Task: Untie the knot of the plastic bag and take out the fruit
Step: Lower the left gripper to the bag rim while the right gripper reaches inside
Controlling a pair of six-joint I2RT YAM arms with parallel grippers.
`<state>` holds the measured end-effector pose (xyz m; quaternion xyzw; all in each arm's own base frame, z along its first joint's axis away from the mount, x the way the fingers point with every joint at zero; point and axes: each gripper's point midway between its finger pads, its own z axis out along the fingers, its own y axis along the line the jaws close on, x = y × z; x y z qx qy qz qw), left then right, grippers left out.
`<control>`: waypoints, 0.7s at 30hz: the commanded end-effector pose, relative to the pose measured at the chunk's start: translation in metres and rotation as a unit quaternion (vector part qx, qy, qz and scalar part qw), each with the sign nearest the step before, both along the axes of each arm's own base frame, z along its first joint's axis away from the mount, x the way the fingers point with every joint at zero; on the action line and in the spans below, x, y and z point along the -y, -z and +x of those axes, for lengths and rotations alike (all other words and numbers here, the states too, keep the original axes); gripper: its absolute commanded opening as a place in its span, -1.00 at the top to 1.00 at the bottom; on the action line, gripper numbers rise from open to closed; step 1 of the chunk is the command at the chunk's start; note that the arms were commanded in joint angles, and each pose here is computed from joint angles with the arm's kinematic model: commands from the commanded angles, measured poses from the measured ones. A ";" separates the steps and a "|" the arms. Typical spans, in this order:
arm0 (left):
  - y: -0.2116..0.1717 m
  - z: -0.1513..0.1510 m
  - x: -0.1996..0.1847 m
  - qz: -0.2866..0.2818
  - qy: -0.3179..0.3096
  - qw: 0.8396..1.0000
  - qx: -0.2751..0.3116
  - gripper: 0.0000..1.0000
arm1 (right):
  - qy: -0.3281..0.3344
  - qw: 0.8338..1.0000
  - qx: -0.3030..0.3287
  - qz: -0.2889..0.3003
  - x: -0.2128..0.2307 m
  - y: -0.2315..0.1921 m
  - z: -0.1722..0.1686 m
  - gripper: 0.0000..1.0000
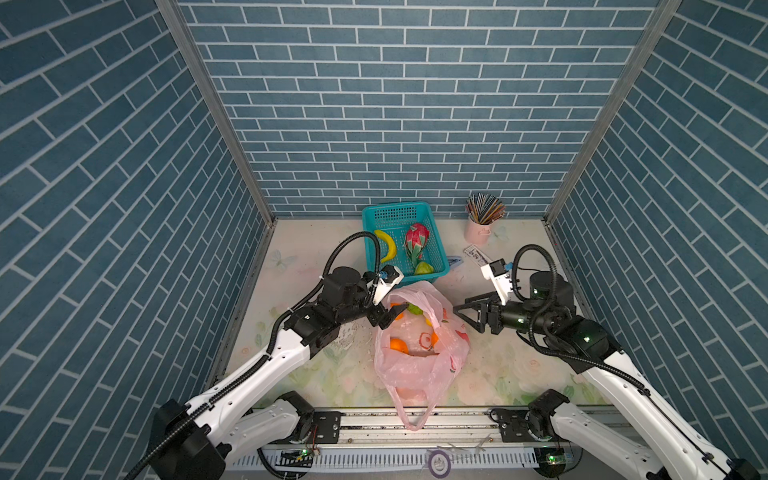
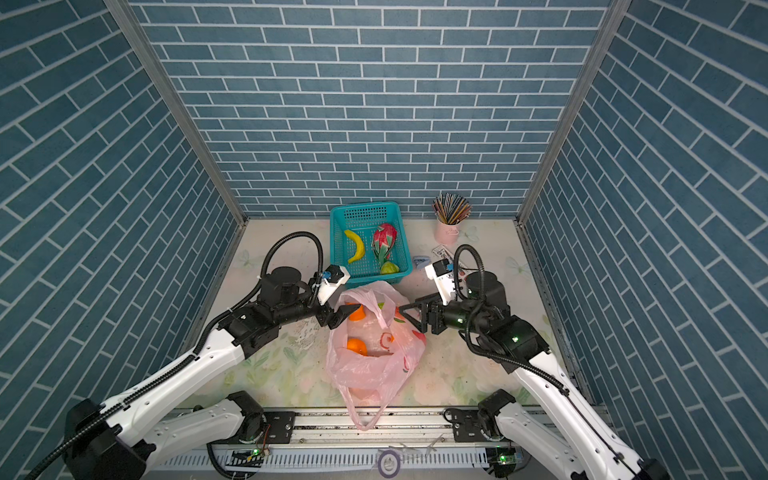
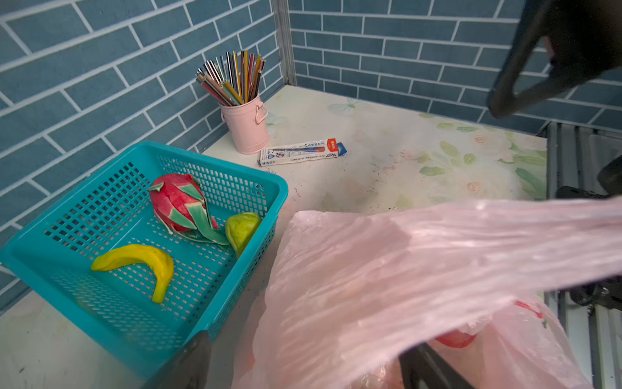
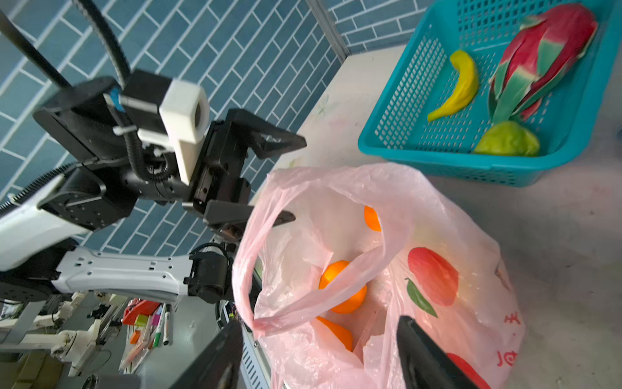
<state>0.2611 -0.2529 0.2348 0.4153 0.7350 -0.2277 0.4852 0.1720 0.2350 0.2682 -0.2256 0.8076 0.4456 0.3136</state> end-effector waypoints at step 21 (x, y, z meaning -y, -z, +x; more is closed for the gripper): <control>0.000 0.048 -0.001 -0.162 -0.184 0.962 -0.117 0.41 | -0.038 0.991 0.029 -0.122 -0.074 0.106 -0.029 -0.22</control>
